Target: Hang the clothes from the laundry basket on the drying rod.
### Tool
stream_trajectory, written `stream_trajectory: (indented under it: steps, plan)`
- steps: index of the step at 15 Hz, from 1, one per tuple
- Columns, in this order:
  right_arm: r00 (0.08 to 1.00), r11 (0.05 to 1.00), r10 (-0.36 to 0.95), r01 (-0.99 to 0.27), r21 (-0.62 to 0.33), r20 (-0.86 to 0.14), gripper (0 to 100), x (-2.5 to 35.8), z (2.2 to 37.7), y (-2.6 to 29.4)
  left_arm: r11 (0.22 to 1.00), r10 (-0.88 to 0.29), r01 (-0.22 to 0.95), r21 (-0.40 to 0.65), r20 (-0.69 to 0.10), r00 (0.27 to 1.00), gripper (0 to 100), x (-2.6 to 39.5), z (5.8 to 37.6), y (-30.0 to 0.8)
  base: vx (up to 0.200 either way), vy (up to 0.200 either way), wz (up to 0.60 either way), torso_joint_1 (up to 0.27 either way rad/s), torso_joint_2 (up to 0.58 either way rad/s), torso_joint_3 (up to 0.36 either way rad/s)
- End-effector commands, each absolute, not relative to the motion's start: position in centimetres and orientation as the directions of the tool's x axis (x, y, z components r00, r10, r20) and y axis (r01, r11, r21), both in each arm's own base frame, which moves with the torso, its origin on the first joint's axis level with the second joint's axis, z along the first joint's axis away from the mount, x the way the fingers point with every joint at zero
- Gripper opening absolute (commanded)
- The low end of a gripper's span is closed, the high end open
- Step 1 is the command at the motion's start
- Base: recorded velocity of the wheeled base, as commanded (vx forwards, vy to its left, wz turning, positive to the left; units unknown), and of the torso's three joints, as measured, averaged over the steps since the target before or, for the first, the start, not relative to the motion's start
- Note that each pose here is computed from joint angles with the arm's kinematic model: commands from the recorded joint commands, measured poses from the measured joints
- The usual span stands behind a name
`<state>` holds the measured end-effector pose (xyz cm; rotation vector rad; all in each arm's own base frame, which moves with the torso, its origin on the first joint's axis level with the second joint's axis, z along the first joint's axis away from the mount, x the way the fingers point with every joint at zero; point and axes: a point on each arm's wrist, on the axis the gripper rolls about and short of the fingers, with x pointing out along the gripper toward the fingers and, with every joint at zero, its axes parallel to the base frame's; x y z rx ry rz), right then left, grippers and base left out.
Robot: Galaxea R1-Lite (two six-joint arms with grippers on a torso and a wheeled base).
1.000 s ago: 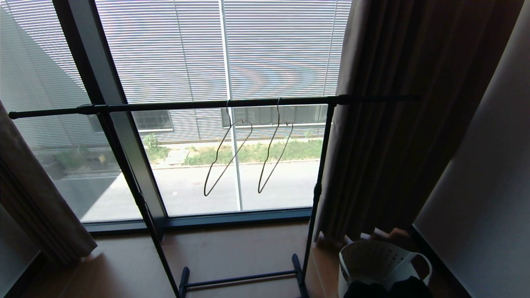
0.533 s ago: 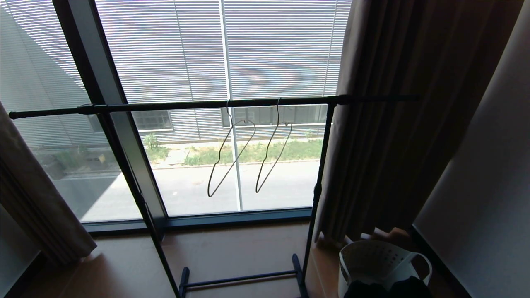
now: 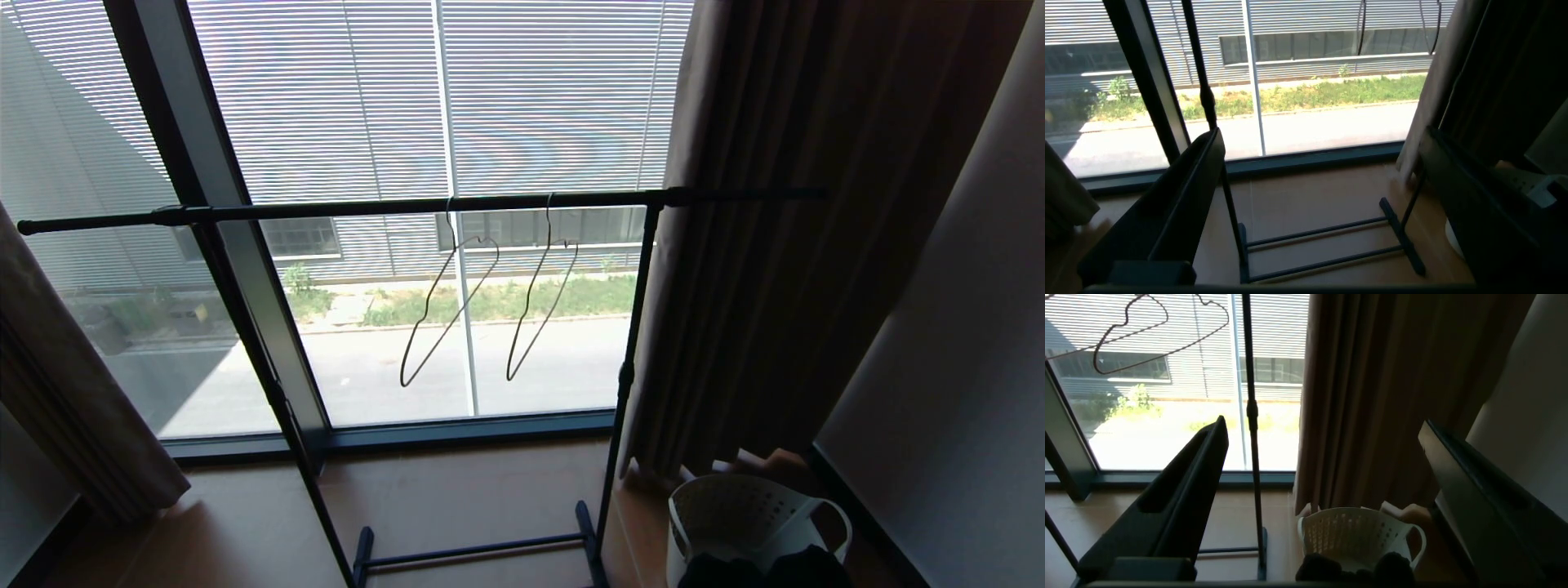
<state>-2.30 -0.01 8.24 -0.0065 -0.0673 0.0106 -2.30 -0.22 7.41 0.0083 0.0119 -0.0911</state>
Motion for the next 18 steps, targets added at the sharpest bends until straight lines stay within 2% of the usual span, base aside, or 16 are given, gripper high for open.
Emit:
stream_trajectory:
  steps: [1, 9, 13, 18]
  plan:
    - [0.998, 1.000, 0.012, -0.012, -0.008, 0.066, 100, -2.29, 8.24, -0.01, 0.996, -0.090, 0.090, 0.008, -0.014, 0.996, 100, -2.29, 7.41, -0.22, 0.000, 0.000, 0.00, 0.000, 0.00, 0.000]
    - [0.998, 1.000, 0.012, -0.011, -0.013, 0.064, 100, -2.29, 8.23, -0.01, 0.996, -0.090, 0.090, 0.008, -0.014, 0.996, 100, -2.29, 7.41, -0.22, 0.000, 0.000, 0.00, 0.000, 0.00, 0.000]
    - [0.995, 0.994, 0.077, -0.071, -0.079, 0.066, 100, -2.30, 8.24, 0.14, 0.996, -0.090, 0.090, 0.006, -0.014, 0.996, 100, -2.29, 7.41, -0.22, 0.000, 0.000, 0.00, 0.000, 0.00, 0.000]
    - [0.995, 0.994, 0.077, -0.071, -0.081, 0.066, 100, -2.30, 8.24, 0.14, 0.996, -0.090, 0.090, 0.006, -0.014, 0.996, 100, -2.29, 7.41, -0.22, 0.000, 0.000, 0.00, 0.000, 0.00, 0.000]
